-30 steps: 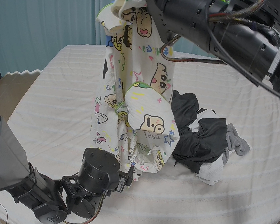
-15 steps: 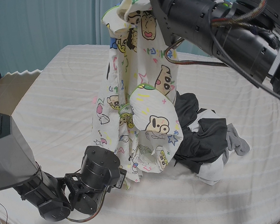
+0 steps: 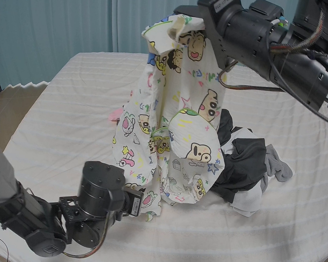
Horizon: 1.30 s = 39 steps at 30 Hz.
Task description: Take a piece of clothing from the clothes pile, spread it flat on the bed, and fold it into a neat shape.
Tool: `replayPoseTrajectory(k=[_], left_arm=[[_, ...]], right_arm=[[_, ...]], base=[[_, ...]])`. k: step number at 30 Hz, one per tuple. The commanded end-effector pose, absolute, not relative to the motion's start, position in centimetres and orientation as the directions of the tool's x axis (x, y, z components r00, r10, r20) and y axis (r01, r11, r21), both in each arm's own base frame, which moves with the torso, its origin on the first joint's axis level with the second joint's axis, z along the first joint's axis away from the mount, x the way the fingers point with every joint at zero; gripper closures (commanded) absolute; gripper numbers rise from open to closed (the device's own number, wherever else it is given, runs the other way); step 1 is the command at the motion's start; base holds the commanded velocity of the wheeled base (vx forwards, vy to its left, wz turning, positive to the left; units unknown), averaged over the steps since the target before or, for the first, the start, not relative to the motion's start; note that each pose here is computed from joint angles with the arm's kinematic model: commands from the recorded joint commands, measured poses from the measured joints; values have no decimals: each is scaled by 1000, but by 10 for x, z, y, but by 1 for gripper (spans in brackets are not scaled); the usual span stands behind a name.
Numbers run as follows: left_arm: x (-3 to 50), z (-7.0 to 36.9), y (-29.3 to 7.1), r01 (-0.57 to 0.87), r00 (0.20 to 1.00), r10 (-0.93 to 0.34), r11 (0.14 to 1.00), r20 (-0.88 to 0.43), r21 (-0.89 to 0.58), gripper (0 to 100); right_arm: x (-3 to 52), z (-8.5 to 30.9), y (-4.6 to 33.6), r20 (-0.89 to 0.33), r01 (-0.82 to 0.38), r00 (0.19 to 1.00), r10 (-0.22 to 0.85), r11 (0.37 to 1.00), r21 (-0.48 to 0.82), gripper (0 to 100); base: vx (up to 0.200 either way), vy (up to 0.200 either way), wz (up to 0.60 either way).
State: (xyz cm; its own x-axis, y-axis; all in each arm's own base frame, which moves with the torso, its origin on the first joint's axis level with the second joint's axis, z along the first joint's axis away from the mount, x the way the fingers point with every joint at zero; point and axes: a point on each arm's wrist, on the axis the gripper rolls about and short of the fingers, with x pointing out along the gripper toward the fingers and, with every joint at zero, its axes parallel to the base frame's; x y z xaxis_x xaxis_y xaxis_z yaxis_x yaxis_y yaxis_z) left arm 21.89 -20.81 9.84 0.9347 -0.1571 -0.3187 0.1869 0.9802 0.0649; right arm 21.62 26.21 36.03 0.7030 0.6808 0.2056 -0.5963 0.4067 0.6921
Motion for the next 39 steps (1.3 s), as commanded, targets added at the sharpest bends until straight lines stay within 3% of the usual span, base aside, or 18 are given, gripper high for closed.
replayPoseTrajectory(k=[1,9,21,31,39], left_arm=[[189,148,-170,223,952,-228,974,-206,-52,100],[174,202,-117,155,987,-159,975,-15,-157,100],[158,269,-68,79,990,-61,986,127,-144,100],[158,320,-49,22,955,4,996,298,-85,100],[151,327,-47,18,944,15,995,328,-98,100]], right_arm=[[218,355,221,176,-546,762,623,472,692,100],[225,351,189,158,-491,819,551,532,690,100],[203,370,163,224,-521,817,532,512,684,100],[176,378,142,268,-573,783,561,484,661,100],[166,376,136,270,-595,764,587,478,645,100]], base=[[0,0,0],[0,0,0],[0,0,0],[0,0,0],[0,0,0]])
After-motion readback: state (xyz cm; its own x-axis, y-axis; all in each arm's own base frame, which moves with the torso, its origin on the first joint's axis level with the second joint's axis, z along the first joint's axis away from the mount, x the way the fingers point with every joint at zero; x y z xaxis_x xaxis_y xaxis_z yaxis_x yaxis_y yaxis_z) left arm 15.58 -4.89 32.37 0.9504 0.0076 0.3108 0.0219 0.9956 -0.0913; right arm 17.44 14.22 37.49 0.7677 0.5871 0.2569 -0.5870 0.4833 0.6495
